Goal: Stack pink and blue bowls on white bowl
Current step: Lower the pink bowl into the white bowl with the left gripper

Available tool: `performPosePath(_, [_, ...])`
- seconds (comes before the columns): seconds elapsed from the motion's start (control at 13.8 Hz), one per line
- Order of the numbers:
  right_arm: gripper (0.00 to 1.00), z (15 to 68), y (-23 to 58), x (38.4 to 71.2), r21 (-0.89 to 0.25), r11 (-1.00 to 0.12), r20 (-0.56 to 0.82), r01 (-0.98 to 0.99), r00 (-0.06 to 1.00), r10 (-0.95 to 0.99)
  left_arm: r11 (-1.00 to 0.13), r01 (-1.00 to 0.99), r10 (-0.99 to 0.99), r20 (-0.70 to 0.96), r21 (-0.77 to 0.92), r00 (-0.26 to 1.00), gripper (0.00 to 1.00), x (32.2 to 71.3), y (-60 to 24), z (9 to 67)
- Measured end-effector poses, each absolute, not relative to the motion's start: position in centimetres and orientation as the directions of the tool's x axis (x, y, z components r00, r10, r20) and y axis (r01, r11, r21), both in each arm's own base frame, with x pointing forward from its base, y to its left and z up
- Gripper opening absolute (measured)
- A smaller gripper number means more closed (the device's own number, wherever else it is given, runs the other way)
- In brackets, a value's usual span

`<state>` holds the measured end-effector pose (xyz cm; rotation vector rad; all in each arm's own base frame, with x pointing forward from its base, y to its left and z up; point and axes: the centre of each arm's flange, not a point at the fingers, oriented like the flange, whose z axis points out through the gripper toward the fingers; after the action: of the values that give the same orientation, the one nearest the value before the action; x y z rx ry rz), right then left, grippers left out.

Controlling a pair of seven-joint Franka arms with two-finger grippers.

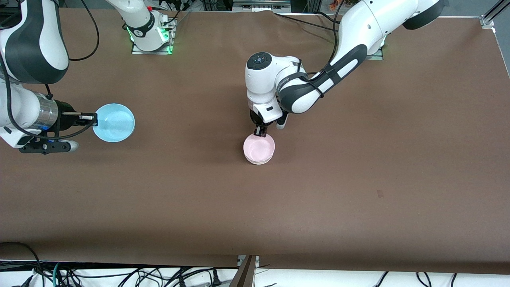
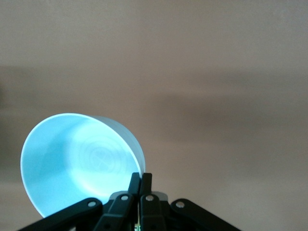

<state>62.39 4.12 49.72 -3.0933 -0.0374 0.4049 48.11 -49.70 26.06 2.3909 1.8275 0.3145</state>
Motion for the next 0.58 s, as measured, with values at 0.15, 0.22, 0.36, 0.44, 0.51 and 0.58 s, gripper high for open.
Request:
performPosePath(0.15, [0.02,49.72,4.12,62.39,-0.025,-0.999,-0.257,0.021,0.966,0.027,-0.257,0.941,0.966,0.092,0.218,0.242,0.03,47.81,-49.97,25.83])
performPosePath(0.22, [0.02,49.71,4.12,62.4,-0.025,-0.999,-0.257,0.021,0.966,0.027,-0.255,0.941,0.966,0.092,0.22,0.241,0.03,47.69,-50.1,25.86])
performPosePath(0.36, [0.02,49.7,4.12,62.4,-0.025,-0.999,-0.258,0.021,0.966,0.027,-0.251,0.942,0.967,0.089,0.221,0.237,0.03,47.41,-50.36,25.82])
performPosePath(0.44, [0.02,49.7,4.12,62.4,-0.025,-0.999,-0.258,0.021,0.966,0.027,-0.251,0.942,0.967,0.09,0.223,0.237,0.03,47.3,-50.46,25.7])
performPosePath(0.51, [0.02,49.7,4.12,62.4,-0.025,-0.999,-0.258,0.021,0.966,0.027,-0.25,0.94,0.968,0.094,0.231,0.234,0.03,47.19,-50.57,25.54])
performPosePath(0.58, [0.02,49.69,4.12,62.4,-0.025,-0.999,-0.258,0.021,0.966,0.027,-0.253,0.937,0.967,0.1,0.24,0.235,0.03,47.06,-50.7,25.27])
